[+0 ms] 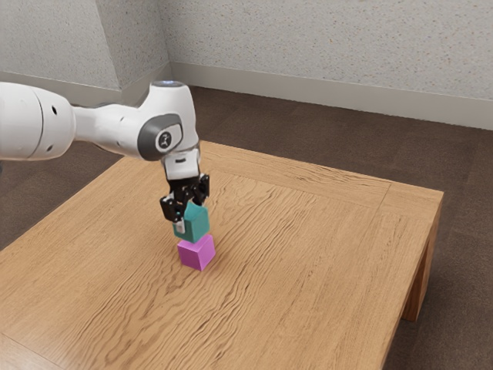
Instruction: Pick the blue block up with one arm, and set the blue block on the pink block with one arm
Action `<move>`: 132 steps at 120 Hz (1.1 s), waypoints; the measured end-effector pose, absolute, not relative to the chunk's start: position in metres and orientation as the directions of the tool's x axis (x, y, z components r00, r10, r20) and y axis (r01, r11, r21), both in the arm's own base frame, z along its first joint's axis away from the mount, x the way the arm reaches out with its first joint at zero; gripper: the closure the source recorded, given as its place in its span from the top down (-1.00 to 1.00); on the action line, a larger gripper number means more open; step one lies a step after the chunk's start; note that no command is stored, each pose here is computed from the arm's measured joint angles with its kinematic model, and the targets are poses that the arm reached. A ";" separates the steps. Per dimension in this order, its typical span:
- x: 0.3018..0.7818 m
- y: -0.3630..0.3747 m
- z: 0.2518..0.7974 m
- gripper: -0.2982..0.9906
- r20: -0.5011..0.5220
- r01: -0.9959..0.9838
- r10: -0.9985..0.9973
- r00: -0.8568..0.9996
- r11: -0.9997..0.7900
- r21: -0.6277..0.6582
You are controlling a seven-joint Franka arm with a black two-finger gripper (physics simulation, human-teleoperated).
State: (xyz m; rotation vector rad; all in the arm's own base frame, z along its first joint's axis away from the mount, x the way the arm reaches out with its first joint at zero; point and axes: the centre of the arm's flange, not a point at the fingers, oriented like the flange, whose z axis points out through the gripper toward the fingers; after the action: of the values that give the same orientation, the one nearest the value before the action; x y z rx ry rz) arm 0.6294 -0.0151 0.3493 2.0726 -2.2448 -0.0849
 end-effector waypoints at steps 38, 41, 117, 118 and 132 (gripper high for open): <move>0.626 -0.011 0.343 0.09 0.039 -0.991 -0.996 -0.084 0.087 0.104; 0.626 -0.011 0.343 0.13 0.042 -0.991 -0.996 -0.082 0.086 0.105; 0.556 -0.051 0.655 0.52 -0.031 -0.994 -0.999 0.025 -0.022 -0.105; 0.554 -0.052 0.658 0.52 -0.033 -0.994 -0.999 0.033 -0.029 -0.101; 0.539 -0.067 0.681 0.53 -0.034 -0.992 -0.993 0.115 -0.113 -0.064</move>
State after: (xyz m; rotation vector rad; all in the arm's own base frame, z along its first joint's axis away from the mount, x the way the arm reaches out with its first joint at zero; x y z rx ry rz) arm 0.5386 -0.0672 0.6809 2.3969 -2.1373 0.0280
